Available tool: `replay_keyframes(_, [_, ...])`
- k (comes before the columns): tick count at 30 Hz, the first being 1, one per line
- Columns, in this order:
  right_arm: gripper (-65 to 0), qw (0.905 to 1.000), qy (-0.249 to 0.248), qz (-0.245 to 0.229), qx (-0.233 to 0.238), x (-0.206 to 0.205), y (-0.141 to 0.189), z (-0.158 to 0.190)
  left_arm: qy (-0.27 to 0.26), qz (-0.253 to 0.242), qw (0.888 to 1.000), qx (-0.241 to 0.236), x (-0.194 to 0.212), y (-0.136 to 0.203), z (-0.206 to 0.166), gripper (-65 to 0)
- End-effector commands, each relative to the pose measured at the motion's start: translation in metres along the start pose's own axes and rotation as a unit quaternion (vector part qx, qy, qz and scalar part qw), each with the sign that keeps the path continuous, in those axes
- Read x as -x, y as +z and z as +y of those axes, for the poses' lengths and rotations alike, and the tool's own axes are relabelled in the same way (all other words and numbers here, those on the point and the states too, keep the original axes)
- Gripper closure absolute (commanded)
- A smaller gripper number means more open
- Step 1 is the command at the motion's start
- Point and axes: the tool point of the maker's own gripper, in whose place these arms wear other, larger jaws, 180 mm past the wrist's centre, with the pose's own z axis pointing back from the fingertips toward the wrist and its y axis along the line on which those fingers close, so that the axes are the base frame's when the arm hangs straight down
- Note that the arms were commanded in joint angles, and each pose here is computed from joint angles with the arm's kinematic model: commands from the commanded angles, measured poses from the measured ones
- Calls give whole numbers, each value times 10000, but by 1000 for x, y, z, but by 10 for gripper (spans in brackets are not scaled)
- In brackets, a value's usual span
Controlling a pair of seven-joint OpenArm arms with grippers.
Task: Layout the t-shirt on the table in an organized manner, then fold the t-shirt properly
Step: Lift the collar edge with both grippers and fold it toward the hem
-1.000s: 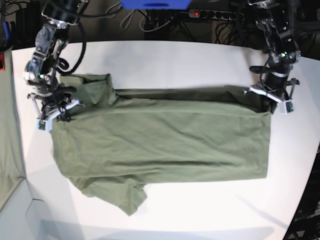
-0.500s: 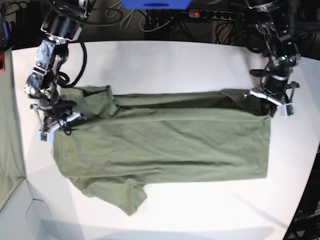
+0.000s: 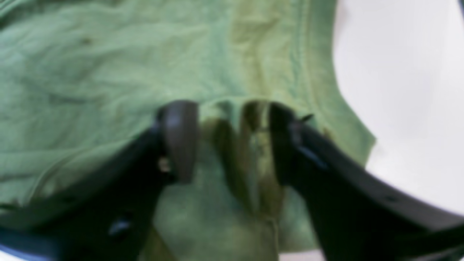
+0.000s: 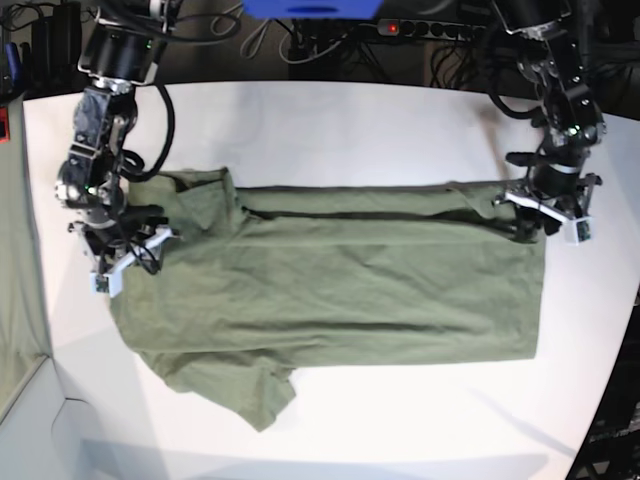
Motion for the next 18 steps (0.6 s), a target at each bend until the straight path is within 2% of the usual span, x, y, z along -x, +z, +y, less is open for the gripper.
replay_keyframes(1, [-361, 9993, 35, -338, 177, -22, 7, -16, -38, -235, 9997, -17, -15, 1, 3, -322])
replay_keyframes(6, [-372, 9974, 62, -560, 460, -26, 33, -34, -136, -453, 9989, 28, -28, 13, -2, -411])
replay_keyframes(9, [-372, 9968, 73, -509, 618, -12, 48, -45, 0, -601, 9981, 100, -33, 25, -6, -418])
replay_keyframes(11, [-372, 9973, 84, -372, 627, 4, 54, -44, 155, -636, 9978, -39, -31, 34, 6, -418])
replay_keyframes(15, [-372, 9982, 6, -81, 597, 36, 60, -39, 491, -471, 9971, -349, -11, 36, 30, -418])
replay_keyframes(18, [-372, 9984, -95, 100, 542, 55, 61, -32, 572, -277, 9971, -409, 4, 33, 38, -418])
